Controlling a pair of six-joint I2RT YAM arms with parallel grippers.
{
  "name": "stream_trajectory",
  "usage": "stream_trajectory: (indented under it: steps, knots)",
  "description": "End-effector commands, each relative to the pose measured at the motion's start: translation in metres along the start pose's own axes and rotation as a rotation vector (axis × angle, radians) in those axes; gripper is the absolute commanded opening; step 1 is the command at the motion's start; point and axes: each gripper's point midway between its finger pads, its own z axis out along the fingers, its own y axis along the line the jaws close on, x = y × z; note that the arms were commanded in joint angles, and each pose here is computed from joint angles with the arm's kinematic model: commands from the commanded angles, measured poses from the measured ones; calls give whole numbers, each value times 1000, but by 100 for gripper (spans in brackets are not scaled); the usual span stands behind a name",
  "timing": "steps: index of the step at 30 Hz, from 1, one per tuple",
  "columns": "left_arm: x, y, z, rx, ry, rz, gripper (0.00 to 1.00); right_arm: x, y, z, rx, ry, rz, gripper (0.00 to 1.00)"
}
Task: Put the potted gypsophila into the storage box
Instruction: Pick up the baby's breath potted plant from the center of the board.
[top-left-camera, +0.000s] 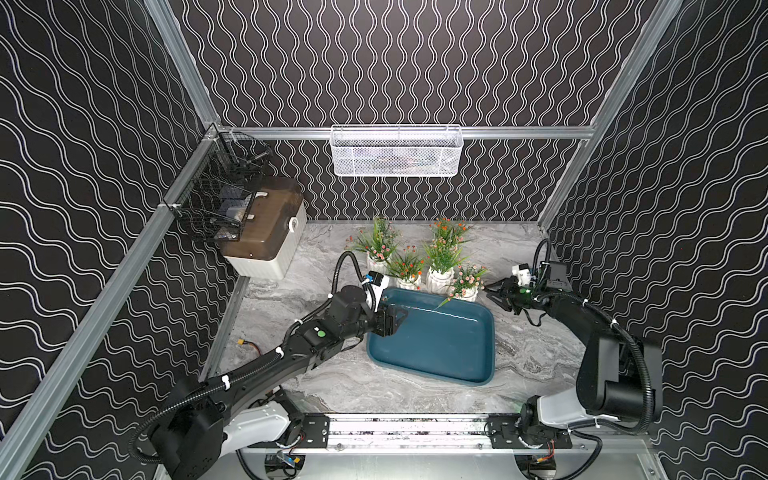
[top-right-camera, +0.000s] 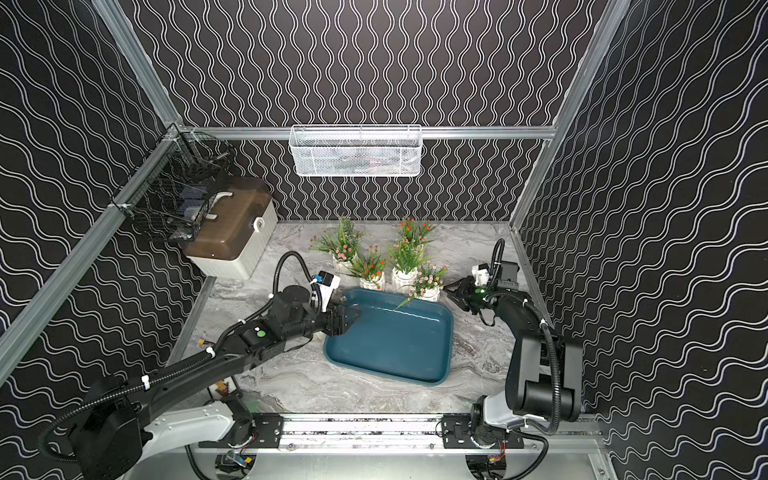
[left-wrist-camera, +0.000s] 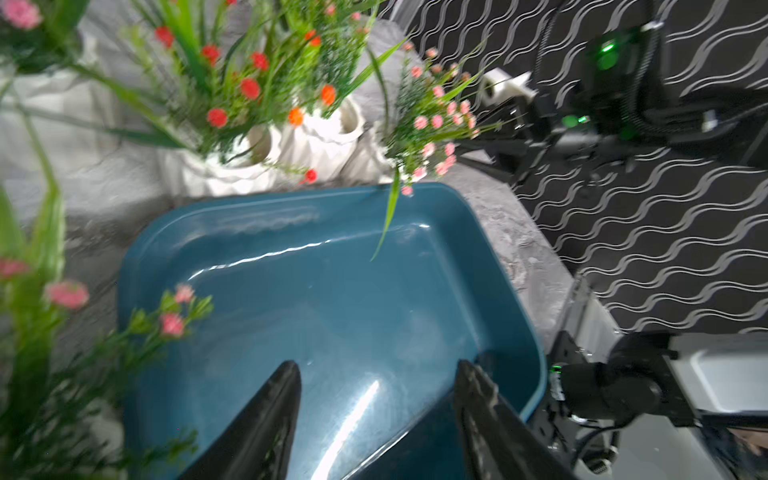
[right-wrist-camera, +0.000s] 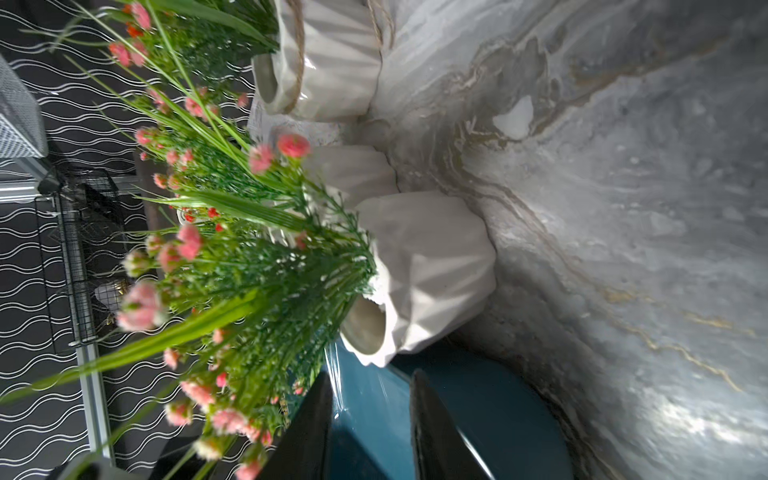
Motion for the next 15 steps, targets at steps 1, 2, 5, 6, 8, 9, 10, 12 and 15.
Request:
stream_trajectory:
  steps: [1, 2, 5, 6, 8, 9, 10, 12, 15]
  knots:
    - [-9, -5, 1, 27, -66, 16, 62, 1, 2, 7, -22, 11, 16, 33]
    - [-8, -5, 1, 31, -61, 6, 63, 2, 0, 9, -16, 10, 17, 33]
    - [-8, -18, -1, 75, -60, 43, 63, 2, -3, 14, 11, 4, 17, 33]
    - [-7, -20, -1, 86, -64, 46, 63, 2, -2, 16, 15, 6, 13, 33]
    - [-5, -26, 0, 117, -54, 52, 63, 2, 0, 19, 19, 16, 4, 33]
    - [-4, -28, 1, 126, -46, 53, 64, 2, 0, 20, 25, 18, 2, 33]
    - [-3, -29, 2, 129, -41, 53, 63, 2, 0, 22, 36, 23, -2, 33]
    - [-2, -28, 3, 123, -33, 53, 63, 1, -3, 24, 66, 21, -6, 31]
    - [-3, -28, 1, 113, -40, 63, 64, 1, -7, 27, 109, 14, -16, 30]
